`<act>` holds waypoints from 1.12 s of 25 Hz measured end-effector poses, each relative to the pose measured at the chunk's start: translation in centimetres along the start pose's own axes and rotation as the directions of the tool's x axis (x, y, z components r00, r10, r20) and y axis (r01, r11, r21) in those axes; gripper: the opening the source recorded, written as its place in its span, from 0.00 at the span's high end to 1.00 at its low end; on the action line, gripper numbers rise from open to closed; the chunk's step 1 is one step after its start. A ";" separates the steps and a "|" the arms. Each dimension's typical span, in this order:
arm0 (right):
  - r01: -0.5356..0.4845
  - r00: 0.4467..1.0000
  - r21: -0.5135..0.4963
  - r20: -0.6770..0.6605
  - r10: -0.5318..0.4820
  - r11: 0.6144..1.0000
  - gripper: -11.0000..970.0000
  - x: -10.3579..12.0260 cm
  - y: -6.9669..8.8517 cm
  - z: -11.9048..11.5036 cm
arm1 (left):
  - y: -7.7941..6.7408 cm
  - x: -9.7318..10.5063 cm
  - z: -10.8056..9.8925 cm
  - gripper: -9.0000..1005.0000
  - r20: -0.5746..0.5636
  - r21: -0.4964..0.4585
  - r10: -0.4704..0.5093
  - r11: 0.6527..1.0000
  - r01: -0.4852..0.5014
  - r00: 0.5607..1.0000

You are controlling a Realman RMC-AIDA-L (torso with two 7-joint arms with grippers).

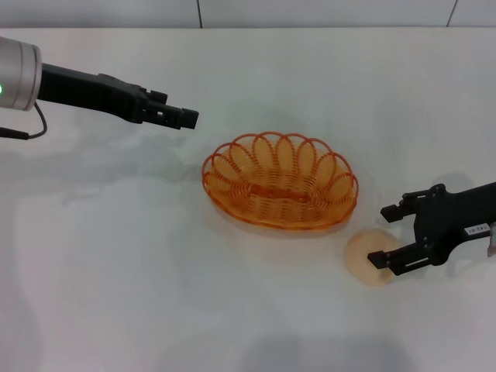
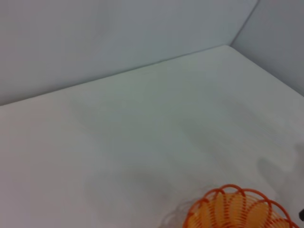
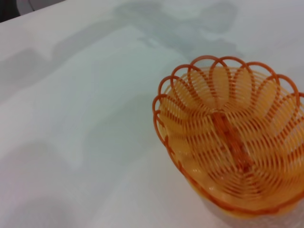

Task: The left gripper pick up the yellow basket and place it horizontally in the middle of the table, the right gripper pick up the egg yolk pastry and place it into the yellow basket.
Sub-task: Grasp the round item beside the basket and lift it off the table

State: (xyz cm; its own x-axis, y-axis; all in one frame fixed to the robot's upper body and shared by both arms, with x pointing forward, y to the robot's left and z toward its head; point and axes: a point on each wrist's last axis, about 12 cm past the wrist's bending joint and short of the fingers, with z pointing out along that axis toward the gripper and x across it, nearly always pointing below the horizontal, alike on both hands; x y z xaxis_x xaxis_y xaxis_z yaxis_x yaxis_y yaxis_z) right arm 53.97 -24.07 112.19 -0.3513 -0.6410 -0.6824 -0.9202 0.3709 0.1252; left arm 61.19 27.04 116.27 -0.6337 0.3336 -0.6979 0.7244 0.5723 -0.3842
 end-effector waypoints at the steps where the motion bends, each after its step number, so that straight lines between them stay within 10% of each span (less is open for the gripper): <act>1: -0.004 1.000 -0.001 -0.002 0.004 1.000 0.15 0.1 0.0 0.0 | -0.1 0.0 0.0 0.13 -0.002 0.004 0.005 1.000 -0.005 1.000; 13: -0.013 0.999 -0.022 -0.032 0.012 1.000 0.15 0.5 0.3 0.7 | -0.4 0.1 0.1 0.13 -0.016 0.030 0.019 0.999 -0.018 1.000; 28: -0.022 0.999 -0.045 -0.037 0.020 0.999 0.54 0.3 0.6 1.0 | -0.6 0.2 0.1 0.13 -0.071 0.034 0.039 0.999 -0.037 0.997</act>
State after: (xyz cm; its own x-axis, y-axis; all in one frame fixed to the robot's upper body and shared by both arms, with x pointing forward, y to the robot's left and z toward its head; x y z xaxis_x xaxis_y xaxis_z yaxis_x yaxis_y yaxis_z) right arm 53.43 -23.40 111.36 -0.3760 -0.6576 -0.6528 -0.9191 0.3541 0.1727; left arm 60.65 26.72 116.26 -0.6224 0.4084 -0.6677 0.7562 0.5340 -0.3782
